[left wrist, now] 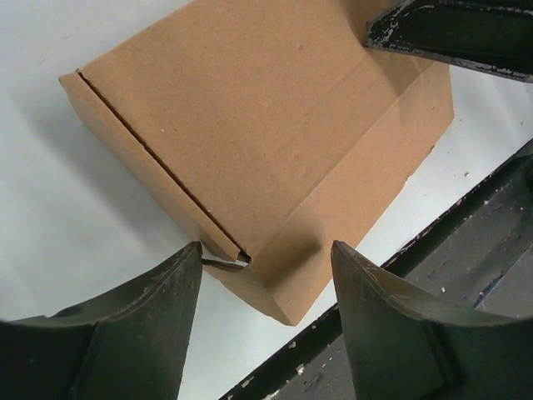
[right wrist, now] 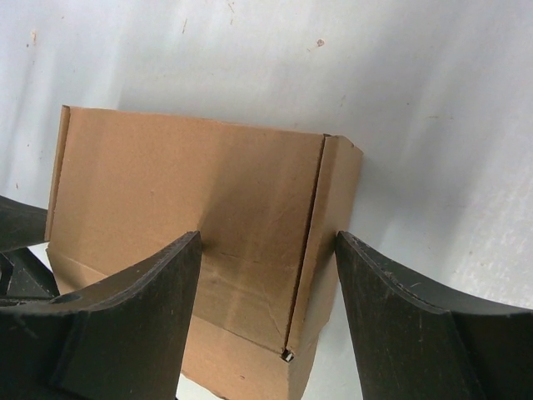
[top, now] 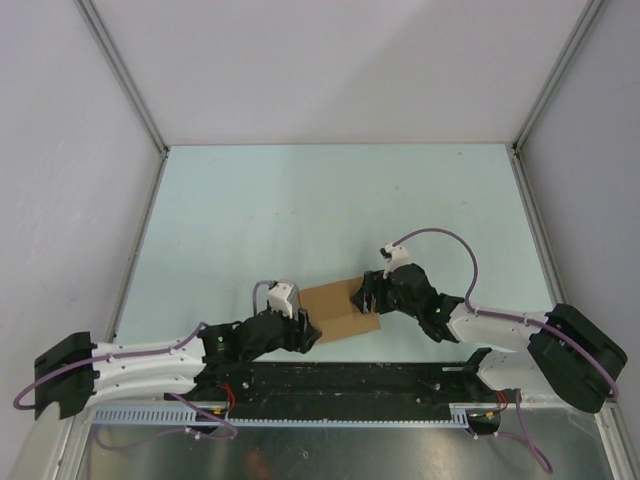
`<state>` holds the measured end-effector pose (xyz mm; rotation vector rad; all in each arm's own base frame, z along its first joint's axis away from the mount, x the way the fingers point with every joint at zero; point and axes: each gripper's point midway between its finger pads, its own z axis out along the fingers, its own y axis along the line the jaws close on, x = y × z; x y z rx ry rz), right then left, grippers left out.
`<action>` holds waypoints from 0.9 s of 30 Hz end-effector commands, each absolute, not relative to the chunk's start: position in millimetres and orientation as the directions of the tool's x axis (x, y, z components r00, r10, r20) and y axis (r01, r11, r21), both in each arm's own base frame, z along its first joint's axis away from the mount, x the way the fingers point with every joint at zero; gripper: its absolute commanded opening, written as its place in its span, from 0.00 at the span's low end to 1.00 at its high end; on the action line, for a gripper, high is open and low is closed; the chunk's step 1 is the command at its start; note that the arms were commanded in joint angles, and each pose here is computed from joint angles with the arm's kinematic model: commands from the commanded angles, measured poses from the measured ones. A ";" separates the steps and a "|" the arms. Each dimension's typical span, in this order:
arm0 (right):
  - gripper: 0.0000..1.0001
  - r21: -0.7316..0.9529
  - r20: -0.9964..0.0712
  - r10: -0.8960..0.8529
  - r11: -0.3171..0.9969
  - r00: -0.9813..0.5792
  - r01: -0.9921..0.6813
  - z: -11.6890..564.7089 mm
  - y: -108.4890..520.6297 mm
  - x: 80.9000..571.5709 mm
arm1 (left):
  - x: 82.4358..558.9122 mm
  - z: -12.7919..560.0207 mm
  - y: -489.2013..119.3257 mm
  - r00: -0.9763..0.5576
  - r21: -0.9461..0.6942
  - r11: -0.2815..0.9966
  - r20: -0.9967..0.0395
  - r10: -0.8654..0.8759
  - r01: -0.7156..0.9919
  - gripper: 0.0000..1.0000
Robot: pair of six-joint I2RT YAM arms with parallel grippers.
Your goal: Fold the paper box
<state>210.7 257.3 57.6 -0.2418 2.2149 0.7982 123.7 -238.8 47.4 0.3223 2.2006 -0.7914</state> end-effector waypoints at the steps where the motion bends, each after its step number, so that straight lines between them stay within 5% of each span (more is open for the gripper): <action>1: 0.70 0.458 -0.744 0.086 0.788 -0.662 -0.411 73.8 262.4 217.4 | 126.2 69.2 -244.7 -0.684 -0.491 0.762 -0.724 -0.089 0.421 0.69; 27: 0.70 0.449 -0.749 0.062 0.780 -0.660 -0.436 79.2 270.4 196.6 | 166.3 74.3 -232.6 -0.594 -0.425 0.818 -0.794 -0.130 0.389 0.69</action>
